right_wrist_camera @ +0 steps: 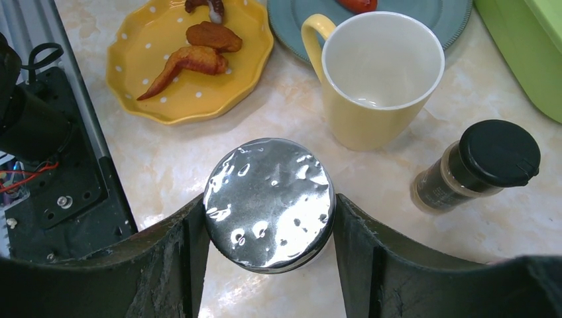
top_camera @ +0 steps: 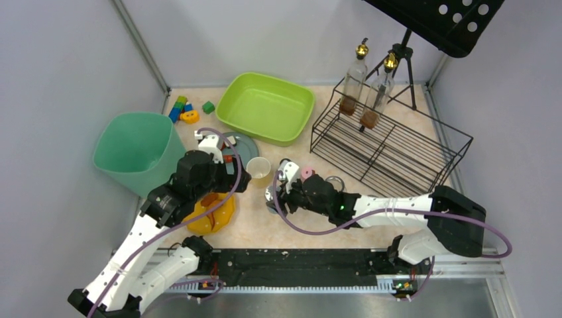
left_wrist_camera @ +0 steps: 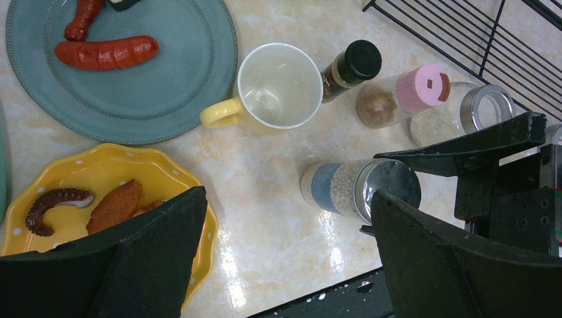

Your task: Clear the kitchen counter

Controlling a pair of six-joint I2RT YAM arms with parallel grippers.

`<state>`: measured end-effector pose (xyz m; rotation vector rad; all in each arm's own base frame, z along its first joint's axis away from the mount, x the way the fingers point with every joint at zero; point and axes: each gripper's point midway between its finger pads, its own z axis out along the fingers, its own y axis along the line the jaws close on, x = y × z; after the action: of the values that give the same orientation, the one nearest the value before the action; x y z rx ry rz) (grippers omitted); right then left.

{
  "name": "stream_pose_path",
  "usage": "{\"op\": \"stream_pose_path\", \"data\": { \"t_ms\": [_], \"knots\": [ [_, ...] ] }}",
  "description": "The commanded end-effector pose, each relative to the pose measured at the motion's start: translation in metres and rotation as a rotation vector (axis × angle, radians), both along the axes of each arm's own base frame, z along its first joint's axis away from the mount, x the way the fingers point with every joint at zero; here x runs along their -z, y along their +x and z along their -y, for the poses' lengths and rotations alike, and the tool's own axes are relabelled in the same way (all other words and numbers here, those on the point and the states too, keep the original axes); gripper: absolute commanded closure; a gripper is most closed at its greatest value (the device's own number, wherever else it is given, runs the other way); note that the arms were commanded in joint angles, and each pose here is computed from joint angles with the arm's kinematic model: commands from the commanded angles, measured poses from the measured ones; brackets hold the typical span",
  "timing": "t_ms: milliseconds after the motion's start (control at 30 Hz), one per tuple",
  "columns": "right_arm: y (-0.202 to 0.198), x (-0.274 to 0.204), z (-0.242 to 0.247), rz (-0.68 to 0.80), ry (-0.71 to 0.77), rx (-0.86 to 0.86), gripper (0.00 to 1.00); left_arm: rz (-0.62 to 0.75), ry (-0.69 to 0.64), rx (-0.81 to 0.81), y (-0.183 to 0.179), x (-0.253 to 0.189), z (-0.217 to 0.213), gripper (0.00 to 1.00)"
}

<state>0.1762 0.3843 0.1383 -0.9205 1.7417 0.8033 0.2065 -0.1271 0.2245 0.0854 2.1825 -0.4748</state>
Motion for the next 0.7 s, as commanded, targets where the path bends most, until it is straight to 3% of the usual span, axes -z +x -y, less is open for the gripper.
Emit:
{"op": "stream_pose_path", "data": {
  "t_ms": [0,367,667],
  "knots": [
    [-0.006,-0.046,-0.006,0.054,0.126,-0.006,0.69,0.048,-0.008,0.000,0.007,-0.006,0.002,0.02],
    [-0.006,-0.147,0.029,0.112,0.230,0.084,0.75,0.057,-0.011,-0.001,0.005,-0.007,0.000,0.02],
    [0.018,-0.229,0.092,0.218,0.226,0.331,0.76,0.061,-0.020,0.010,0.004,-0.008,0.002,0.02]
  ]
}}
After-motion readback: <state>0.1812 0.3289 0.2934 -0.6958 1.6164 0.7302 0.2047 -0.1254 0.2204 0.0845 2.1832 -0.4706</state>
